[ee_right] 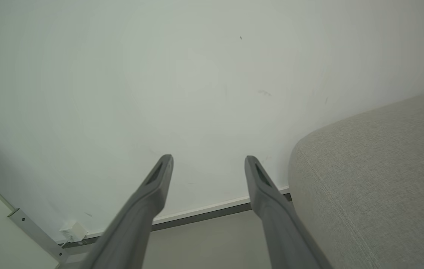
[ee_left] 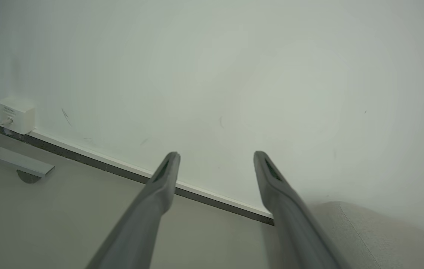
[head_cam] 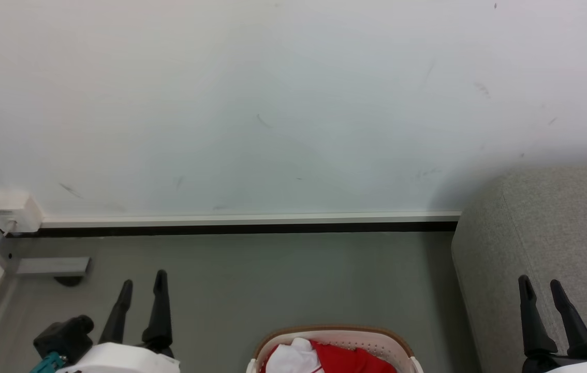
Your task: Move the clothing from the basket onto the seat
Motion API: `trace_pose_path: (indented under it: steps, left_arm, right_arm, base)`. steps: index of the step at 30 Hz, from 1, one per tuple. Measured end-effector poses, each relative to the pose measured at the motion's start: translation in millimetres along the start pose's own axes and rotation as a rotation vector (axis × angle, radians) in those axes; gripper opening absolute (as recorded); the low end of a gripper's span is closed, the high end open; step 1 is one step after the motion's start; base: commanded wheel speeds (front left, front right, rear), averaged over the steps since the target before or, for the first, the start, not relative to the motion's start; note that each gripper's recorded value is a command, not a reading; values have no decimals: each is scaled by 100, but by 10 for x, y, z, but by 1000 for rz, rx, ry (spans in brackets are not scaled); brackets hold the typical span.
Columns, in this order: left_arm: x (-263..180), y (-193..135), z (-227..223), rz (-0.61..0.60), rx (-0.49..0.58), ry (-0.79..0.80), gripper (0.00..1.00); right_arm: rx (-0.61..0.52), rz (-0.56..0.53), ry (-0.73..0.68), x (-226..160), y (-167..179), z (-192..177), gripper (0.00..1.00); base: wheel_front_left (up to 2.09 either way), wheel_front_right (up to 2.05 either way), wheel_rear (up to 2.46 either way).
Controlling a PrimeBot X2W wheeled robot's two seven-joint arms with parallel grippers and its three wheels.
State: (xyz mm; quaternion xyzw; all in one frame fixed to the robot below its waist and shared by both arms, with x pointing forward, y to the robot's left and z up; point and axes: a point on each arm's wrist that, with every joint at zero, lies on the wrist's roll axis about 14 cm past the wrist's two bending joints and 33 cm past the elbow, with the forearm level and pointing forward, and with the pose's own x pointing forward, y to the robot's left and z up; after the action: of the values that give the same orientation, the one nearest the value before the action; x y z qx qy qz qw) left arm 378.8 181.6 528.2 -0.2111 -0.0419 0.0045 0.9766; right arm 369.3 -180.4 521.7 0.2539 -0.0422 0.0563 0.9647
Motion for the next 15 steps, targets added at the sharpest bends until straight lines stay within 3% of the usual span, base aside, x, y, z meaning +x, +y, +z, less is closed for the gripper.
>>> trace_pose_path:
  steps: [15]
  left_arm:
    - [-6,-104,110,-41,140,-51,100]
  right_arm:
    - [-134,47,-12,-1,105,44,100]
  base:
    - [0,0,0]
